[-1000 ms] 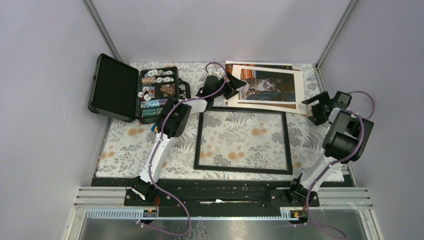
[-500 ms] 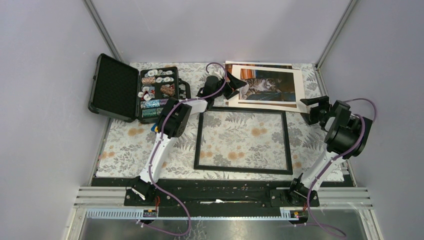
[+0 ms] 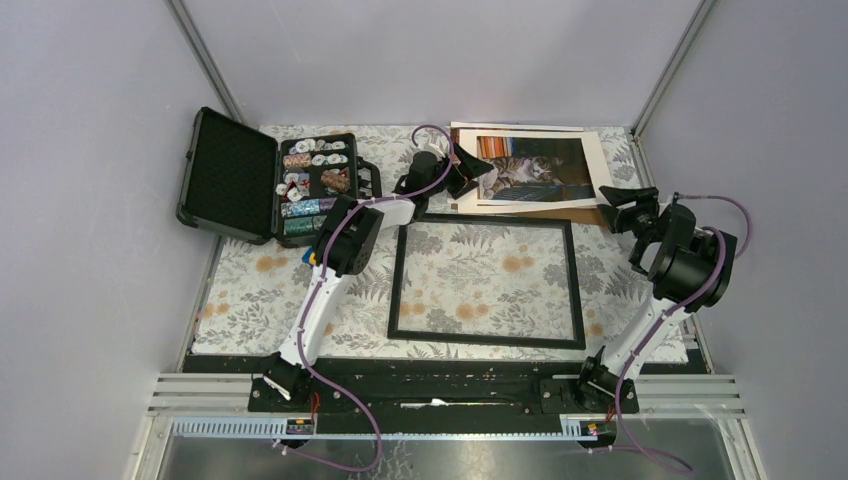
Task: Put the photo into the frame
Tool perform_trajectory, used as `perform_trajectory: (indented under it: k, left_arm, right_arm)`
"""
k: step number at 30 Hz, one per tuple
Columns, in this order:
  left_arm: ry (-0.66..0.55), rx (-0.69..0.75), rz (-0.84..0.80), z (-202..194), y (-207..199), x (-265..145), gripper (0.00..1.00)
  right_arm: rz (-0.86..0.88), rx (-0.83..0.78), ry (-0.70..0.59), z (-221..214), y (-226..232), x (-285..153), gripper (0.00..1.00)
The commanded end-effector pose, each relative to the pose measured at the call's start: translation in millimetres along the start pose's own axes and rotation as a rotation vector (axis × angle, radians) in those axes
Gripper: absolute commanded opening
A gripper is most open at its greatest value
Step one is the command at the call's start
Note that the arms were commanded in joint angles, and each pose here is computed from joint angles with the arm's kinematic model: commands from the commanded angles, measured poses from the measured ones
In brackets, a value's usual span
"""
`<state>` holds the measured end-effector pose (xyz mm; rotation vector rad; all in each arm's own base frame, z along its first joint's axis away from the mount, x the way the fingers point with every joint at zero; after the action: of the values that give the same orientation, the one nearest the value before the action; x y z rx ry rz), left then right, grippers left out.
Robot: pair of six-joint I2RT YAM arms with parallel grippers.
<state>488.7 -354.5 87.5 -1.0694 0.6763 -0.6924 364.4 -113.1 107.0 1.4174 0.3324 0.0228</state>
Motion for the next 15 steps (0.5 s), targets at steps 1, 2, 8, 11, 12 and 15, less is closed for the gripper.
perform_trajectory:
  k: [1,2,8,11,12,15]
  left_arm:
    - [0.118,-0.043,0.109,-40,37,4,0.95]
    - [0.118,-0.041,0.108,-40,37,4,0.95]
    - [0.107,-0.015,0.108,-37,32,2,0.95]
    - [0.095,0.022,0.109,-33,25,0,0.96]
    - [0.091,0.041,0.11,-31,23,0,0.96]
    - [0.085,0.122,0.092,-24,6,-4,0.96]
  right_arm:
    - [0.082,-0.042,-0.022,1,11,22,0.65]
    - [0.072,-0.043,-0.021,0,10,27,0.63]
    - [-0.005,-0.084,-0.104,-4,-4,47,0.38]
    - [-0.057,-0.162,-0.159,4,-2,47,0.17]
    - [-0.081,-0.188,-0.171,7,-1,47,0.11]
    - [-0.136,-0.267,-0.188,14,11,45,0.0]
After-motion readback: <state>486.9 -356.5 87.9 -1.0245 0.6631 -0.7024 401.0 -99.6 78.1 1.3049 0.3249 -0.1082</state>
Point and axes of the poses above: each gripper's point midway between its finger pads, its own x axis out along the fingers, its own y axis along the line the jaws close on, z = x × y, the point moved 9 cm from there along -x, back along the fingers, and after that the axes turned 2 degrees about x, right-handed, at the moved point
